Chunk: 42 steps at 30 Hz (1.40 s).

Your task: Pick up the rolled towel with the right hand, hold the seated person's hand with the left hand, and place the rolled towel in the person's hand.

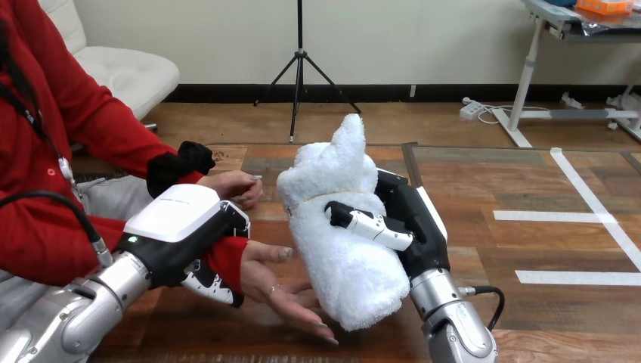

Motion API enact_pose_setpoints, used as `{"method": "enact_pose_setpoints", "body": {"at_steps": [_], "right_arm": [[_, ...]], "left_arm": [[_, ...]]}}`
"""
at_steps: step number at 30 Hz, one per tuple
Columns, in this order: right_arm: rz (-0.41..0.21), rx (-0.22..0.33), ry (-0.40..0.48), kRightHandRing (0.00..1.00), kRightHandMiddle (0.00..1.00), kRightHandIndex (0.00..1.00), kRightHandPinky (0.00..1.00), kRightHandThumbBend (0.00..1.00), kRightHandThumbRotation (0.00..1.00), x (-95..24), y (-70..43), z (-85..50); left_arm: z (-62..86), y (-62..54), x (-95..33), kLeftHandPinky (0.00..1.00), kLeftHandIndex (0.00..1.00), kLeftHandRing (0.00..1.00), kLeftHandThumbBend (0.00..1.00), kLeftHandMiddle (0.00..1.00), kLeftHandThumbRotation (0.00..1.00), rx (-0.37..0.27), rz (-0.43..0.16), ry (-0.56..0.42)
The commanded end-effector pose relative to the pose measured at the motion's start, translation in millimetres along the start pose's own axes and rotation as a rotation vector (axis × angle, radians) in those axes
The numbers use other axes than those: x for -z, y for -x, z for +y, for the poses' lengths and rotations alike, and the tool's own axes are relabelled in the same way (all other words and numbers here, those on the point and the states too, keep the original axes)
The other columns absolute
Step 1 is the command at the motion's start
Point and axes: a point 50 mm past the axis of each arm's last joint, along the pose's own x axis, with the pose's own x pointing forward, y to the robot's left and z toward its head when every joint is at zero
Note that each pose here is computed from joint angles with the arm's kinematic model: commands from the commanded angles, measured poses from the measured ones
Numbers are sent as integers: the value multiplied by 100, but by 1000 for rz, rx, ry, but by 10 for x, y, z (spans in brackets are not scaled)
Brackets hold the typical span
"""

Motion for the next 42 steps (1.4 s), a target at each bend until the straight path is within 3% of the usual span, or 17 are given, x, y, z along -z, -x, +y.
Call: {"method": "enact_pose_setpoints", "body": {"at_steps": [1,42], "right_arm": [[-149,-60,-5,14,24,28,7,63,0,-236,-230,211],[-125,-54,-85,14,23,27,8,61,0,-96,-198,336]], "left_arm": [[329,-171,-142,26,35,29,81,34,4,-148,-75,4],[408,-91,-175,27,35,29,80,35,5,-154,-76,-3]]}}
